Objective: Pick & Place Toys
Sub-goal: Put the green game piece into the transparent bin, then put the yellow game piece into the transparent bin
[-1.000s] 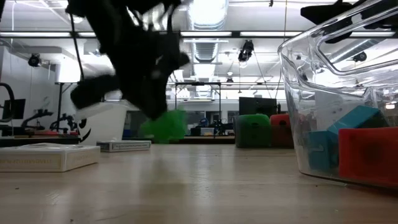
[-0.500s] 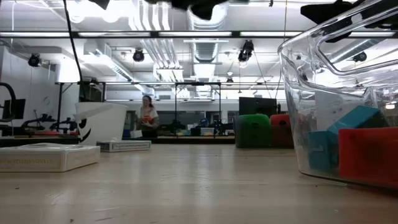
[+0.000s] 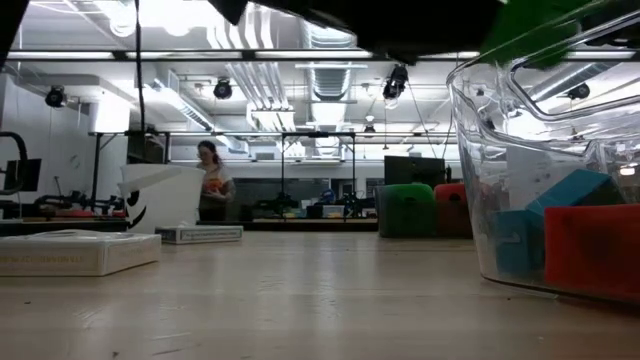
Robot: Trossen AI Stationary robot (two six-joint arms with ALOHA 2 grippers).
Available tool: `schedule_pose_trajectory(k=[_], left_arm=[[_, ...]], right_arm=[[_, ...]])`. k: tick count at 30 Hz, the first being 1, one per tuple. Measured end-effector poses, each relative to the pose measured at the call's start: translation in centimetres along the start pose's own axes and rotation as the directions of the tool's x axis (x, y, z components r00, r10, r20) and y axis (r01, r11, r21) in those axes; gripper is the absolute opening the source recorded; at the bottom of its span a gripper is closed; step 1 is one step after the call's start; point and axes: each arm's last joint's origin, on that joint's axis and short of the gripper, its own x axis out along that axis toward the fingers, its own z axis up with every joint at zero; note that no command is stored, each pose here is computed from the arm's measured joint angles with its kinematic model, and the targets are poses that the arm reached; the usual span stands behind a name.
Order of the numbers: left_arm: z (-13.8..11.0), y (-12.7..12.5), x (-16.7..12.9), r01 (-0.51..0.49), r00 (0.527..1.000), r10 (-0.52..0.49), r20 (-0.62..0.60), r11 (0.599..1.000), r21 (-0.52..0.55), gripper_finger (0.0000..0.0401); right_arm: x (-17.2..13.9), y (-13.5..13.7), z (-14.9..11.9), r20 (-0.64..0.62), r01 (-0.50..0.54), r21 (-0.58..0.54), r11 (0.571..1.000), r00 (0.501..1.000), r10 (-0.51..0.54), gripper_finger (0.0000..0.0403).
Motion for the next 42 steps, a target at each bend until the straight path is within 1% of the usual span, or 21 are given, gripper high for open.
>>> schedule_pose_trajectory(k=[3,6,10,17,19,21,25,29,32,36,42], left_arm=[[-0.1,0.0,1.0,0.027,0.997,-0.027,-0.074,1.0,0.001,0.0005],[-0.1,0.0,1.4,0.046,0.992,-0.045,-0.121,0.999,0.008,0.0031],[-0.1,0.0,1.2,0.056,0.988,-0.054,-0.143,0.998,0.014,0.0085],[0.6,0.0,0.2,0.056,0.984,-0.056,-0.168,0.998,-0.002,0.0196],[0.8,0.0,-0.3,0.059,0.982,-0.059,-0.179,0.998,-0.006,0.0222],[1.2,-0.1,-0.9,0.063,0.979,-0.066,-0.192,0.998,-0.021,0.024],[2.8,-1.2,-2.8,0.085,0.977,-0.088,-0.193,0.996,-0.023,0.0249],[3.7,-3.6,-5.3,0.154,0.958,-0.148,-0.245,0.988,0.003,0.025],[3.9,-5.5,-7.2,0.187,0.942,-0.181,-0.283,0.982,-0.005,0.025],[3.2,-8.0,-9.1,0.219,0.918,-0.226,-0.326,0.974,-0.061,0.0251],[0.2,-11.4,-10.2,0.258,0.863,-0.31,-0.398,0.949,-0.18,0.0251]], right_arm=[[0.0,0.0,0.0,-0.002,0.0,0.0,1.0,1.0,0.0,0.0356],[0.0,0.0,0.0,-0.002,0.0,0.0,1.0,1.0,0.0,0.0356],[0.0,0.0,0.0,-0.003,0.0,0.0,1.0,1.0,0.0,0.0356],[0.0,0.0,0.0,-0.003,0.0,0.0,1.0,1.0,0.0,0.0356],[0.0,0.0,0.0,-0.003,0.0,0.0,1.0,1.0,0.0,0.0356],[0.0,0.0,0.0,-0.003,0.0,0.0,1.0,1.0,0.0,0.0356],[0.0,0.0,-0.1,-0.006,-0.001,-0.001,1.0,1.0,0.001,0.0356],[0.0,0.0,-0.1,-0.009,-0.001,-0.002,1.0,1.0,0.001,0.0356],[0.0,0.0,-0.1,-0.01,-0.001,0.001,1.0,1.0,0.001,0.0356],[0.0,0.0,-0.1,-0.01,-0.001,0.007,1.0,1.0,0.001,0.0356],[0.0,0.0,-0.1,-0.01,-0.001,0.018,1.0,1.0,0.001,0.0356]])
